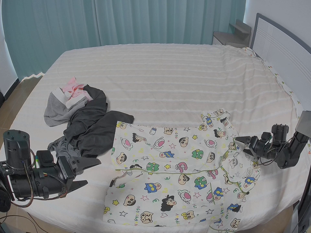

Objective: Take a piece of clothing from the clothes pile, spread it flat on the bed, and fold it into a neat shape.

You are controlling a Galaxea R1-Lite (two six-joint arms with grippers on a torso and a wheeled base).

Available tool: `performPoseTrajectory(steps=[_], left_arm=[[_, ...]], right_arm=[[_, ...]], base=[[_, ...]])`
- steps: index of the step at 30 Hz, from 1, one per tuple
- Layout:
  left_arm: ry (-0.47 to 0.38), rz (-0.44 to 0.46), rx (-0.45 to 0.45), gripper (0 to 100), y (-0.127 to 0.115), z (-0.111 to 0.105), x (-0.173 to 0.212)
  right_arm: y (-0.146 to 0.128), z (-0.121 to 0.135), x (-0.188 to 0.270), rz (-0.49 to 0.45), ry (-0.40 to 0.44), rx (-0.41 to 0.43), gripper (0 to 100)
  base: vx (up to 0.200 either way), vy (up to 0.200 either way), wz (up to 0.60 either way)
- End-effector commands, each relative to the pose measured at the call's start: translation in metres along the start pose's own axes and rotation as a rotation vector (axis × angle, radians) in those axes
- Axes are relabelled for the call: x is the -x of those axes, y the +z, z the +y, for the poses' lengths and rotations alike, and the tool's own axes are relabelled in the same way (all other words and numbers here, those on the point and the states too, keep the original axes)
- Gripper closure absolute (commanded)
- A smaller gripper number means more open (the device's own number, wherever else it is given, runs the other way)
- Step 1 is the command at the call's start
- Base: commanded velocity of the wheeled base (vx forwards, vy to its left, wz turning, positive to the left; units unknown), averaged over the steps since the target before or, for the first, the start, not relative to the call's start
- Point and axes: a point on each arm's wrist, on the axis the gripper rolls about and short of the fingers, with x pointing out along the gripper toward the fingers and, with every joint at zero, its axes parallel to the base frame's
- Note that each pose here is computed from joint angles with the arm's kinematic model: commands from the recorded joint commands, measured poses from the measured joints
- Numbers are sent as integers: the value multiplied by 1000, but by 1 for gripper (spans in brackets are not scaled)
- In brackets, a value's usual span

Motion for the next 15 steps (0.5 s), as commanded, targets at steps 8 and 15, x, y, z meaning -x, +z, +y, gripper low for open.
performPoseTrajectory(steps=[8, 15], left_arm=[[2, 2, 1, 0, 0, 0, -1], [3, 3, 2, 0, 0, 0, -1]], right_arm=[[4, -11, -16, -26, -31, -21, 100], [3, -11, -14, -35, -49, -25, 100]], base=[[0, 0, 0], [0, 0, 0]])
